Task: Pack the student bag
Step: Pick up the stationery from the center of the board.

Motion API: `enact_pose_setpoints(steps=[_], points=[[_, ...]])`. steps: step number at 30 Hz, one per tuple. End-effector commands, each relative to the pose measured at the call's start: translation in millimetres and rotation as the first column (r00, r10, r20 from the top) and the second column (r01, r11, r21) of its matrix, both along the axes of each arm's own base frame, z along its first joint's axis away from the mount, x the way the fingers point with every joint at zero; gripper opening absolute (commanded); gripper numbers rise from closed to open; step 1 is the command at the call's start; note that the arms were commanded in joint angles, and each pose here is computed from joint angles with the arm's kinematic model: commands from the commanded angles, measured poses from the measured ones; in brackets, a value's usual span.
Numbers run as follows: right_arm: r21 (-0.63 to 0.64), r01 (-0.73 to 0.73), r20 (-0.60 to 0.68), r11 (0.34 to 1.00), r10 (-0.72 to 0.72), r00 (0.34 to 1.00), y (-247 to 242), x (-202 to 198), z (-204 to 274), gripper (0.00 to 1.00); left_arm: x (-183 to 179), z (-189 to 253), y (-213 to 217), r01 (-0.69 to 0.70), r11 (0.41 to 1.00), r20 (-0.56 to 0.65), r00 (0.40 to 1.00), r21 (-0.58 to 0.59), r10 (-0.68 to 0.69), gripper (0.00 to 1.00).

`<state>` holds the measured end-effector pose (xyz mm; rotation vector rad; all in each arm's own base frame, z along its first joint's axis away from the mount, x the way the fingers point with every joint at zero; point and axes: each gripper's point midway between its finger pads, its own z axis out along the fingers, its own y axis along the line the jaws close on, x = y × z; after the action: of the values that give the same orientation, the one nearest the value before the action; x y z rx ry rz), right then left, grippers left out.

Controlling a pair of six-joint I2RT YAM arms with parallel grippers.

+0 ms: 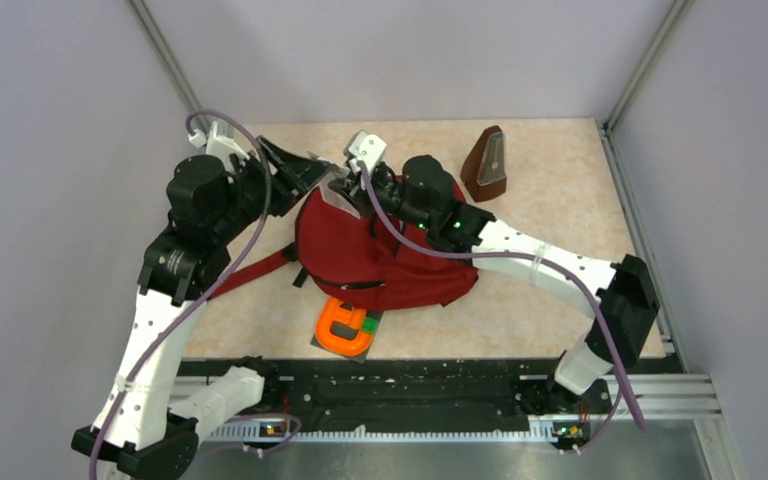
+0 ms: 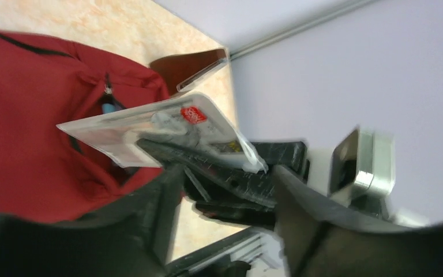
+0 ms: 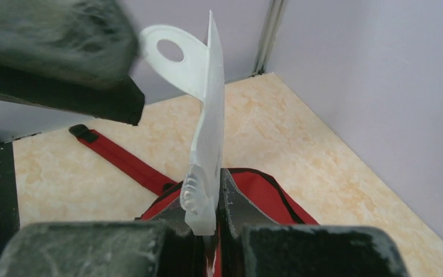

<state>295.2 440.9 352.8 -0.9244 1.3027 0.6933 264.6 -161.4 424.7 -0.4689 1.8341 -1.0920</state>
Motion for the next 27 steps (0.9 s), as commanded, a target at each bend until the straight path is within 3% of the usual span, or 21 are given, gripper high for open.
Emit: enact_pose_setpoints(steps=[1,4,5,9,15,20,24,25,27], points=[[0.142,0.015,-0.02,0.99,-0.012,1.0,-25.6,-2.9,62.8,0.0,-19.2,35.3,-0.6,0.069,0.994,0.254,0.963,0.087,-0.09,0.86],[0.178,-0.052,-0.129,0.983,0.076,0.989,-41.1,-2.7,68.4,0.0,-38.0,46.7,-6.3,0.14,0.981,0.353,0.918,0.136,-0.18,0.92],[0.192,-0.179,-0.275,0.965,0.228,0.934,-53.8,-11.5,73.8,0.0,-52.8,36.8,-20.7,0.259,0.953,0.347,0.889,0.156,-0.298,0.93],[0.245,-0.371,-0.43,0.896,0.443,0.787,-73.6,-34.6,81.5,0.0,-62.3,16.8,-37.0,0.386,0.913,0.307,0.86,0.133,-0.408,0.95],[0.318,-0.495,-0.529,0.808,0.585,0.615,-84.3,-73.4,84.3,0.0,-69.3,11.9,-57.6,0.529,0.848,0.322,0.796,0.041,-0.512,0.96],[0.369,-0.509,-0.521,0.778,0.626,0.58,-89.5,-87.4,95.4,0.0,-69.3,0.0,-65.2,0.569,0.821,0.295,0.776,0.052,-0.557,0.97],[0.374,-0.524,-0.526,0.765,0.64,0.56,-90.5,-91.7,100.7,0.0,-71.4,0.5,-74.5,0.605,0.796,0.292,0.755,0.034,-0.587,0.83],[0.377,-0.527,-0.525,0.762,0.644,0.556,-90.4,-92.0,102.8,0.0,-72.3,-0.2,-77.1,0.615,0.788,0.291,0.749,0.033,-0.596,0.75],[0.384,-0.536,-0.522,0.752,0.655,0.546,-89.9,-93.0,106.7,0.0,-71.3,-2.4,-80.6,0.622,0.782,0.283,0.745,0.03,-0.604,0.47]])
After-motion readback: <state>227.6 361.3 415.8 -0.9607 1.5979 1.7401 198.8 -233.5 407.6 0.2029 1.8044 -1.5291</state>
